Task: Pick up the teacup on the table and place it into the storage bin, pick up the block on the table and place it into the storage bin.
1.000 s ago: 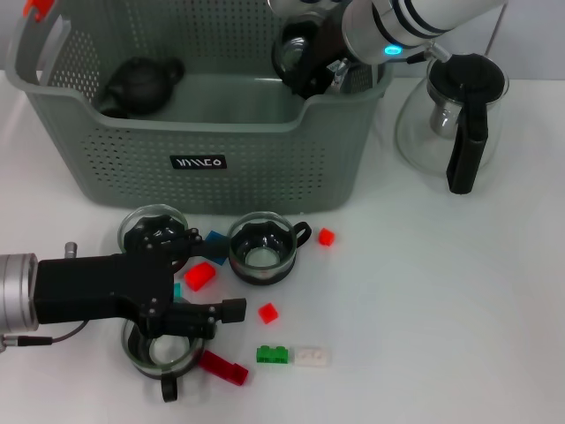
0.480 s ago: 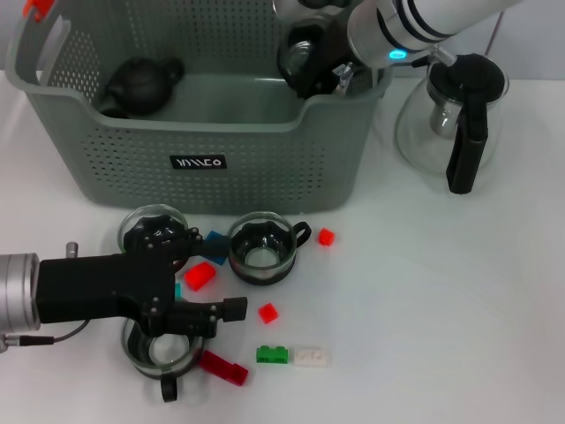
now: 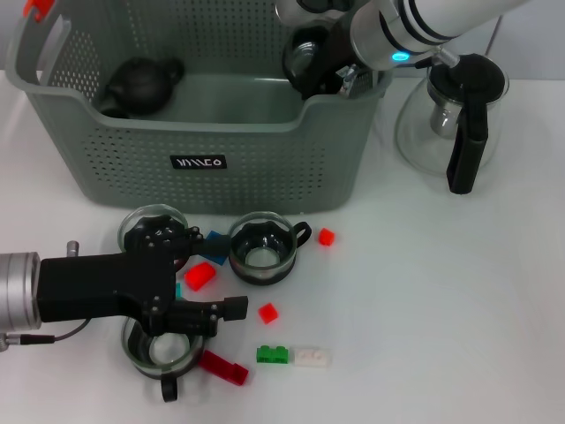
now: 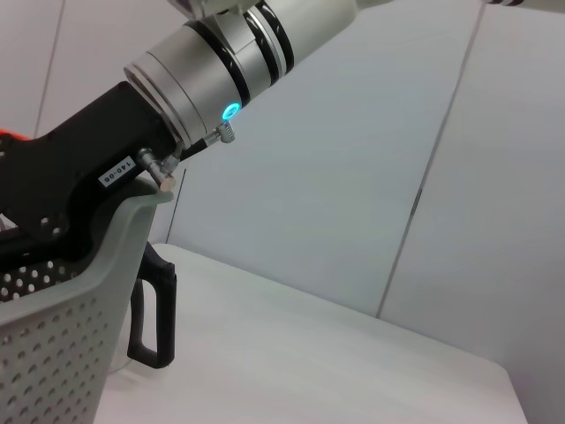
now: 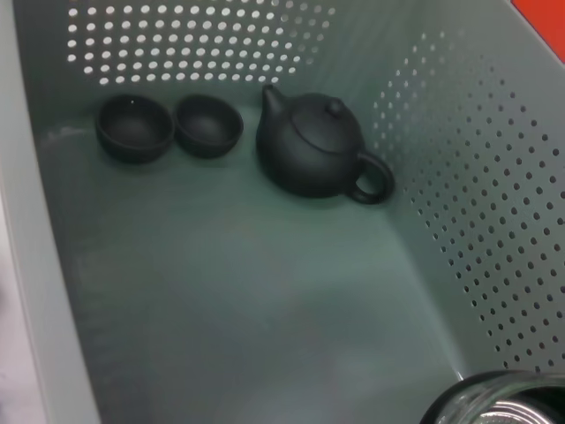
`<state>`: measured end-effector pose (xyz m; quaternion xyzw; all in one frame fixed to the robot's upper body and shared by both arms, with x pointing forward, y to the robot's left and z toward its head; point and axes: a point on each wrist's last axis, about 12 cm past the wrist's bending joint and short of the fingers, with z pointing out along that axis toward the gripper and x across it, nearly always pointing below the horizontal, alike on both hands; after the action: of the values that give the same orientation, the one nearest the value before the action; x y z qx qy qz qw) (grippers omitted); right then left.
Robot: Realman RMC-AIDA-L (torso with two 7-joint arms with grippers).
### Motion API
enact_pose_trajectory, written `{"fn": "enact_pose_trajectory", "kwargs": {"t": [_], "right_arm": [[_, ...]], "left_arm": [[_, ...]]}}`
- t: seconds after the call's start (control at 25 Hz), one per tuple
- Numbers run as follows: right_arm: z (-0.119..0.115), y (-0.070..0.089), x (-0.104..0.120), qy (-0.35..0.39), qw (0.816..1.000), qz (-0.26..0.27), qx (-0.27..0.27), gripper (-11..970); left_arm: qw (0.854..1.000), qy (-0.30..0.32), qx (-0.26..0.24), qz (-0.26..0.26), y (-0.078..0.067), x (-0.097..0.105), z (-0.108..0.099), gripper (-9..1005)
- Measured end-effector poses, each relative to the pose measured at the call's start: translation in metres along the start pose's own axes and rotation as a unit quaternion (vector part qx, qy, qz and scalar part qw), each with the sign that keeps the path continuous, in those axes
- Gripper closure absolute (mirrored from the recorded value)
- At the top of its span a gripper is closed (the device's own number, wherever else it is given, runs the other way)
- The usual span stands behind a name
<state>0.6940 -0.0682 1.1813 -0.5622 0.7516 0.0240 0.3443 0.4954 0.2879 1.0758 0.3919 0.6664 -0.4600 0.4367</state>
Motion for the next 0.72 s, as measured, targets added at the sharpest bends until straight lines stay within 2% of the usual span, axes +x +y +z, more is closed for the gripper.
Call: {"fn": "enact_pose_trajectory", "kwargs": {"t": [0.72], "right_arm": [[-0.0005,0.0003,0.0003,0.001,1.0,0.002,-0.002,902]], "left_arm": [[1.0,0.0,0.0,0.001,0.0005,-0.0004,0.0003,90]]}}
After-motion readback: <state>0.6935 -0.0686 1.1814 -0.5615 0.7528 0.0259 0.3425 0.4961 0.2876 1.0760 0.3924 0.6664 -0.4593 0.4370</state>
